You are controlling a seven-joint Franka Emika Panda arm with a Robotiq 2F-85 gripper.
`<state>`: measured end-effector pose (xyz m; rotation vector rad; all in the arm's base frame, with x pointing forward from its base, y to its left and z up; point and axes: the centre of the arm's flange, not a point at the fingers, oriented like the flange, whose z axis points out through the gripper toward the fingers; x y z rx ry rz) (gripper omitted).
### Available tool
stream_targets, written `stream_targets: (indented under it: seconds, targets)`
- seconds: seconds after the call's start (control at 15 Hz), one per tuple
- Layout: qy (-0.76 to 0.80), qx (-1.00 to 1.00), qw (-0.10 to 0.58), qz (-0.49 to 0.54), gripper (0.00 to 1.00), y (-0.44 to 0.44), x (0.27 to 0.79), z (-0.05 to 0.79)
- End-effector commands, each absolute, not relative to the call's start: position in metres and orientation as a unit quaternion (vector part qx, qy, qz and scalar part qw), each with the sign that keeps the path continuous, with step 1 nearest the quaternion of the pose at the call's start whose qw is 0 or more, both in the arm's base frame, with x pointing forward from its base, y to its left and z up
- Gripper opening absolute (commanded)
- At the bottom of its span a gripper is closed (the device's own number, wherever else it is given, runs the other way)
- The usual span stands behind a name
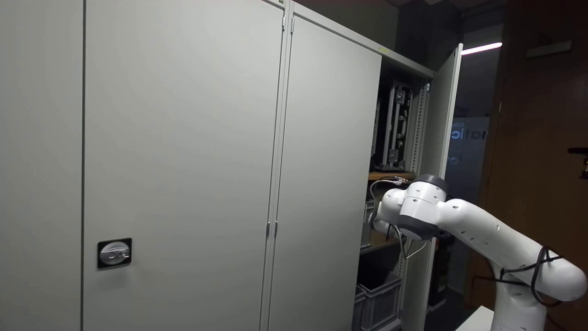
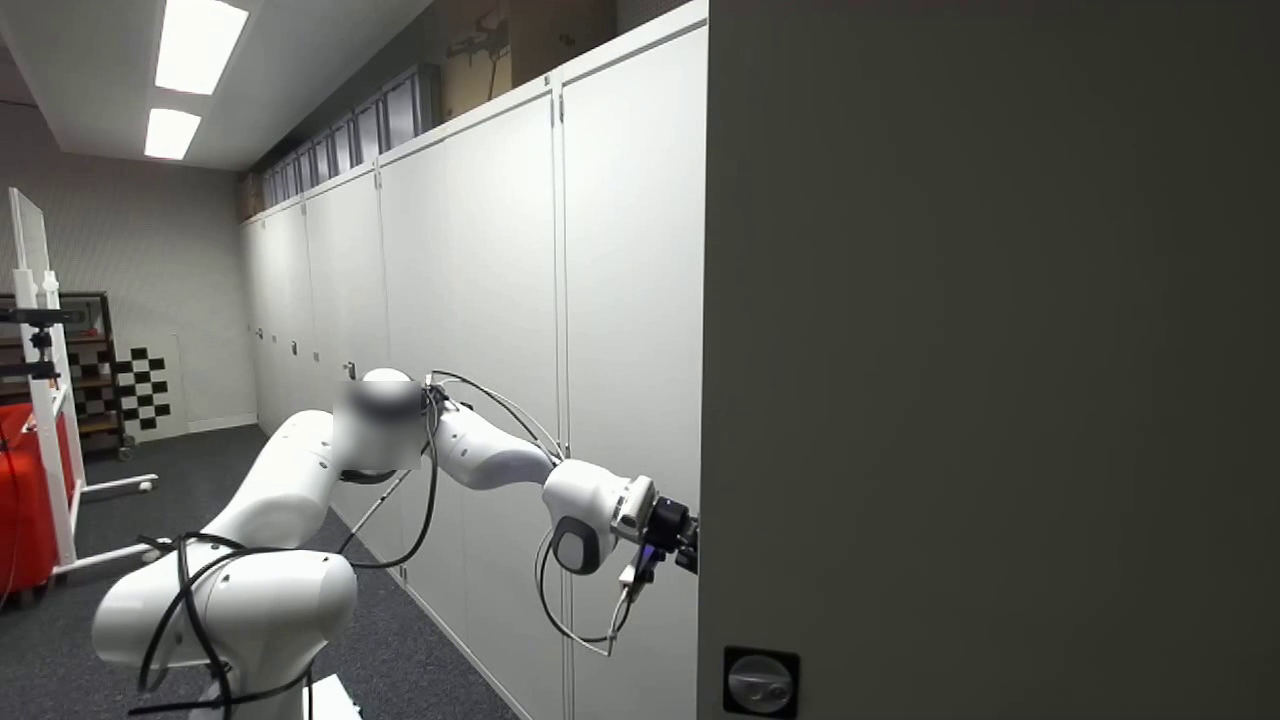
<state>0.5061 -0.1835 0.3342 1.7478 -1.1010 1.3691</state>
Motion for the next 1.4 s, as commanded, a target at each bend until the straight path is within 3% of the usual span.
stream_targets:
  seconds: [0.0,1.33]
  targets:
    - [-0.427,0.656,0.331,0.527,1.00,-0.182,0.517,0.349]
    - [-0.417,0.664,0.313,0.536,1.00,-0.176,0.518,0.343]
